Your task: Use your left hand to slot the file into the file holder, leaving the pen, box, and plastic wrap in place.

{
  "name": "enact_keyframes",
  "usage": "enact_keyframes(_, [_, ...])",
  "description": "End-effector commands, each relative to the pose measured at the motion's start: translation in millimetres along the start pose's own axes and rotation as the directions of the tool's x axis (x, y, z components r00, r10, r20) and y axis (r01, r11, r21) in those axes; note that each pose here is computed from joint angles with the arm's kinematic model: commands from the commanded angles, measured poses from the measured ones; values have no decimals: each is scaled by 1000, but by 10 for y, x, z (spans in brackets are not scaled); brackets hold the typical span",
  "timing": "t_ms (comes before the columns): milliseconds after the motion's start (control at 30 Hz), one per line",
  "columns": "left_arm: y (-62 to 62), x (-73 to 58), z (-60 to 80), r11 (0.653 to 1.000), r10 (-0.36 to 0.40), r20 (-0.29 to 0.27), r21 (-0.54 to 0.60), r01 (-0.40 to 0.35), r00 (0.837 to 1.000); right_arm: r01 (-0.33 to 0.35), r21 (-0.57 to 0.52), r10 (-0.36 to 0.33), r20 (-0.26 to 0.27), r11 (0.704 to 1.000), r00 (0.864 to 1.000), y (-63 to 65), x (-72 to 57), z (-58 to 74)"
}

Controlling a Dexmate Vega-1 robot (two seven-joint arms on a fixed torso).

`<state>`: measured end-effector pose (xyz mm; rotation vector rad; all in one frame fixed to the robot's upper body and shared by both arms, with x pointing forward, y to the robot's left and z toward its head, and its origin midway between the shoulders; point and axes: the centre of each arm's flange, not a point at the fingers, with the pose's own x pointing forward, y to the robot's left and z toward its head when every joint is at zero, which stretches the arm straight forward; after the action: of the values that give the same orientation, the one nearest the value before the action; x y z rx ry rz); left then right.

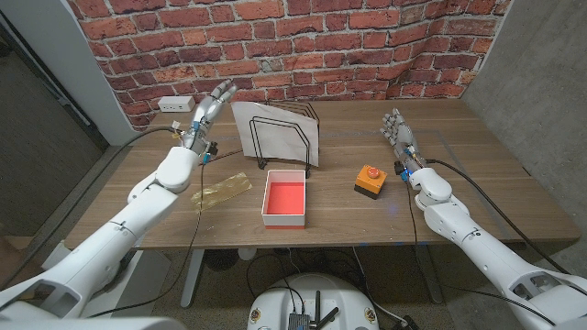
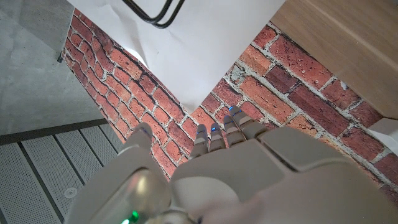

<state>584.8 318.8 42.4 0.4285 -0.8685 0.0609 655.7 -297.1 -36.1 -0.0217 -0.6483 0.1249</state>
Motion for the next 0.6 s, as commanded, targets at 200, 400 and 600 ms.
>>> enact_keyframes(200, [-257, -193, -375, 988, 82, -70, -122, -90, 994, 5, 17, -5, -7, 1000, 1000, 17, -2, -70])
enact_keyframes(400, [-306, -245, -458, 985, 82, -100, -145, -96, 992, 13, 28, -13, -7, 1000, 1000, -11, -44, -107])
enact_keyframes(600, [-352, -301, -562, 976, 89, -132, -187, -113, 987, 28, 20, -28, -1, 999, 1000, -38, -78, -95])
